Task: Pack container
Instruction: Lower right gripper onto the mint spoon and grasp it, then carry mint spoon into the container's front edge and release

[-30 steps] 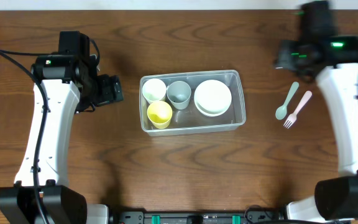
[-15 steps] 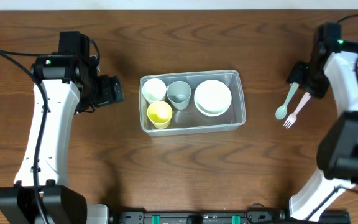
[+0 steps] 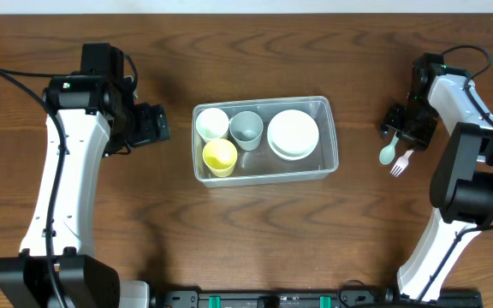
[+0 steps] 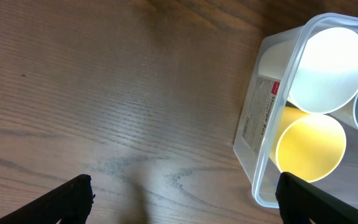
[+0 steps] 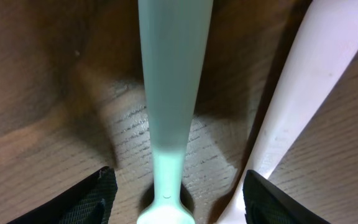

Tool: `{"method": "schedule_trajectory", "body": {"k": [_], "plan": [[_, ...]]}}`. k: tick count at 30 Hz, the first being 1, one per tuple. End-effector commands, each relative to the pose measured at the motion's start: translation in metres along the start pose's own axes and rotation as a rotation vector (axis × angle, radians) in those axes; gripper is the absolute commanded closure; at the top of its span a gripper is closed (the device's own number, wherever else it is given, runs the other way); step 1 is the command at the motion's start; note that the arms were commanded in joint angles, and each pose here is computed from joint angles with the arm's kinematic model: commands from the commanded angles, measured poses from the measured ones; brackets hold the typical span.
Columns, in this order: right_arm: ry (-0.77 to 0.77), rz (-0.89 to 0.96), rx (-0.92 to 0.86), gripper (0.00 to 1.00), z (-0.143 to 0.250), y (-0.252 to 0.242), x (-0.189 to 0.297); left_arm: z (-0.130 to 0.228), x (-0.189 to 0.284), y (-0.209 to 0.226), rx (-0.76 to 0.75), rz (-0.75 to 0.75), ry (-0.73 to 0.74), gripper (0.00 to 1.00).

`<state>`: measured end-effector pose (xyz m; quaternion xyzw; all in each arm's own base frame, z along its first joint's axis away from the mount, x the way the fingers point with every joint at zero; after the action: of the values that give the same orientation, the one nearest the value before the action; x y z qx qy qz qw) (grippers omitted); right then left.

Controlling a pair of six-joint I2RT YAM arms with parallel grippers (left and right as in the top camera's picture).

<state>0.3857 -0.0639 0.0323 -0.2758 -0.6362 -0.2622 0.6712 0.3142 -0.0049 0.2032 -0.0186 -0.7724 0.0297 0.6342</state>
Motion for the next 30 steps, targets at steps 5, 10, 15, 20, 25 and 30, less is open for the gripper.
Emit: {"method": "schedule_trajectory", "body": {"k": [5,10,15,20,25,30], "plan": [[0.029,-0.008,0.029,0.33,0.014,0.005,-0.018,0.001,0.000,0.001,0.005,-0.005,0.005,0.06],[0.030,-0.010,0.031,0.33,0.019,0.003,-0.030,0.001,0.000,0.001,0.005,-0.005,0.005,0.06],[0.034,-0.007,0.031,0.33,0.021,0.002,-0.034,0.001,0.000,0.001,0.005,-0.005,0.005,0.05],[0.038,-0.004,0.031,0.41,0.022,0.001,-0.034,0.001,0.000,0.001,0.005,-0.005,0.005,0.06],[0.038,-0.005,0.031,0.61,0.022,0.001,-0.034,0.001,0.000,0.001,0.005,-0.005,0.005,0.06],[0.038,-0.005,0.031,0.69,0.022,0.001,-0.034,0.001,0.000,0.001,0.005,-0.005,0.005,0.06]]}}
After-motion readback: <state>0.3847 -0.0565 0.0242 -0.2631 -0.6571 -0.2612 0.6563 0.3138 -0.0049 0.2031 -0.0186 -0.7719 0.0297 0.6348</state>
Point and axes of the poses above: each gripper's point midway between its finger pads, its own x axis back along the fingers, its own y axis along the line the jaws close on, z = x × y, the point moved 3 cm from there along x, back along the fingers, and after that the axes turned 14 degrees about -x, right-handed, at the moved point
